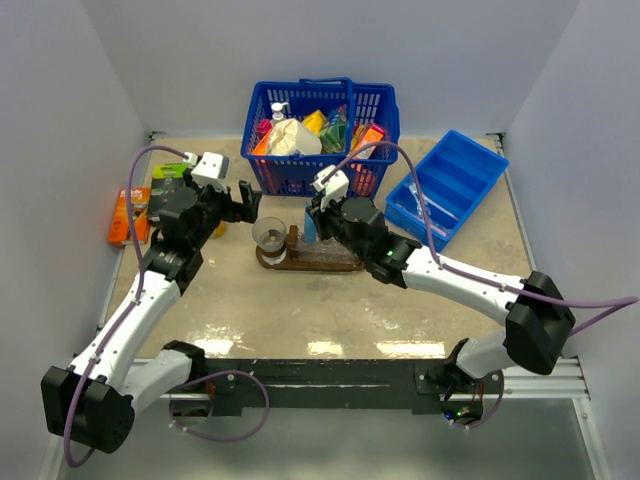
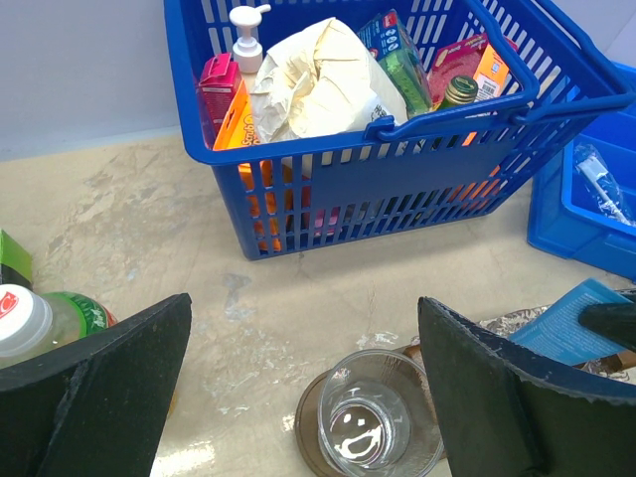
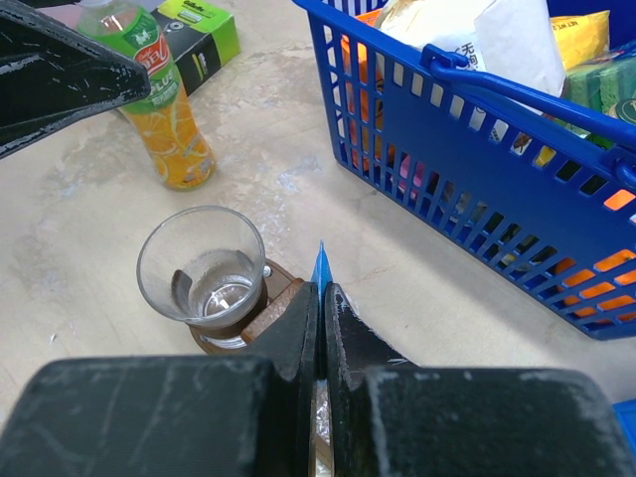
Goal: Prepare toiletry sets of a toothbrush and toothpaste on the tray
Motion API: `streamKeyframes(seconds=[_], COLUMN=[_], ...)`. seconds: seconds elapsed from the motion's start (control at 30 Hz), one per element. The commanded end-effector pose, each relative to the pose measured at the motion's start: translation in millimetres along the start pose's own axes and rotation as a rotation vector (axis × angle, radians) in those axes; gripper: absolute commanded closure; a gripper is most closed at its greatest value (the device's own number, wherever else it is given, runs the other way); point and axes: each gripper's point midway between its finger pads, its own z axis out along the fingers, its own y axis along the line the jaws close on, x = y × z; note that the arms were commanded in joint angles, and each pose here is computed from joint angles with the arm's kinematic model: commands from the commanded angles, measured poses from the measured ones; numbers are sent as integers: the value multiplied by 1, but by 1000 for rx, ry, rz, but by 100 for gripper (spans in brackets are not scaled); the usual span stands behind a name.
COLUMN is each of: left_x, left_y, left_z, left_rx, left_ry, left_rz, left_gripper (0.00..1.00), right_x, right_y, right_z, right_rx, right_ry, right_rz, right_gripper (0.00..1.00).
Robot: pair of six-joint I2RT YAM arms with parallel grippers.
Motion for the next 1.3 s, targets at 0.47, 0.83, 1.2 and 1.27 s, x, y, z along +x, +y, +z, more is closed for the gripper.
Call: streamKeyframes(seconds=[0.47, 0.83, 1.2, 1.27], left_x=[-6, -5, -5, -5], left_y=[1, 0, 1, 1], left_z=[1, 2, 1, 2], left_rx=[6, 9, 6, 6], left_ry=[-26, -24, -23, -23], left_rz=[11, 11, 12, 12], left_gripper=[0, 0, 0, 0], right_x=[-32, -14, 5, 8], right_y=[3, 5, 4, 4], right_z=[6, 10, 16, 18], right_rx=[1, -2, 7, 7], right_ry=[-100, -69, -52, -47], right_rz=[23, 27, 21, 20], right_gripper=[100, 100, 100, 100])
